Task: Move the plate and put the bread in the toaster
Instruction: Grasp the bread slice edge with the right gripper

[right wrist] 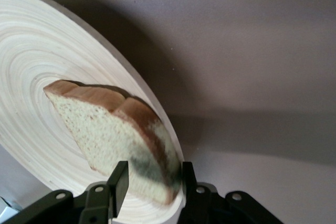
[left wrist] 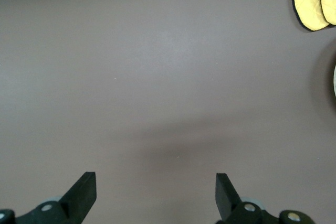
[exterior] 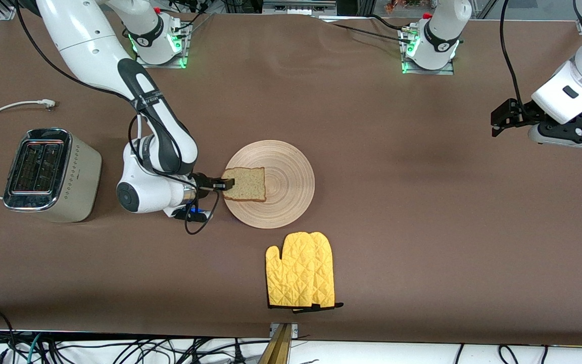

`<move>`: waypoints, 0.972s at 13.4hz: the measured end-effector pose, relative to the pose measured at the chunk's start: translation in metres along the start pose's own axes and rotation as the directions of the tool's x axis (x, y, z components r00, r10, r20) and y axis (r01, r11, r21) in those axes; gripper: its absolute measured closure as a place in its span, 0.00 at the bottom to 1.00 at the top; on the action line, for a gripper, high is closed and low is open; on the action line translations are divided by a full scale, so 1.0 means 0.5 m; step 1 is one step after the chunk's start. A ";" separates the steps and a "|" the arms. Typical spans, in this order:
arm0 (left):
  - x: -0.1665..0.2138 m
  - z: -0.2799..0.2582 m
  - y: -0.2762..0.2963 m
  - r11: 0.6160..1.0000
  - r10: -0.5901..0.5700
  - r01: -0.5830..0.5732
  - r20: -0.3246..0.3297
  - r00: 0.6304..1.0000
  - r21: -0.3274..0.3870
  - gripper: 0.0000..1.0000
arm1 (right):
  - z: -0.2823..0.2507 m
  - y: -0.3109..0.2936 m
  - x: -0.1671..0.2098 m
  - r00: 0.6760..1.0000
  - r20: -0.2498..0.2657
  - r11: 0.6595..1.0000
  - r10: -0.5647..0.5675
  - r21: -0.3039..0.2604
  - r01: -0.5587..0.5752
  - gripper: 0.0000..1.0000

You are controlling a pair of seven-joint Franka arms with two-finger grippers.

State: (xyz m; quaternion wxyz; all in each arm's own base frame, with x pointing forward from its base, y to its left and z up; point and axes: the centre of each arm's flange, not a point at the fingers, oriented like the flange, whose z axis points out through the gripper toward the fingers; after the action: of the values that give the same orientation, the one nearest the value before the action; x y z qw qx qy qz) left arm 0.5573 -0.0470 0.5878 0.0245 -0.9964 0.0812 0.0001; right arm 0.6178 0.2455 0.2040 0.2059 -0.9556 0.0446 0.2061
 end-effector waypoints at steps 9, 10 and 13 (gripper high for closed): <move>-0.002 0.002 0.001 1.000 0.000 0.000 0.012 1.000 -0.001 0.00 | -0.010 -0.002 -0.006 1.000 0.009 1.000 -0.003 -0.001 0.003 0.70; -0.004 0.003 0.001 1.000 0.001 -0.001 0.017 1.000 -0.001 0.00 | -0.011 -0.003 -0.006 1.000 0.008 1.000 -0.003 -0.001 0.003 0.59; -0.008 0.007 0.003 1.000 0.002 -0.002 0.037 0.999 -0.002 0.00 | -0.021 -0.010 -0.007 1.000 0.001 1.000 -0.009 0.001 0.009 0.36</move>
State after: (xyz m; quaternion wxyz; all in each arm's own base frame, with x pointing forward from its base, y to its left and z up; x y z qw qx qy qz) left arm 0.5533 -0.0478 0.5845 0.0248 -0.9962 0.0819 0.0184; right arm 0.6192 0.2459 0.2160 0.2073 -0.9556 0.0401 0.2055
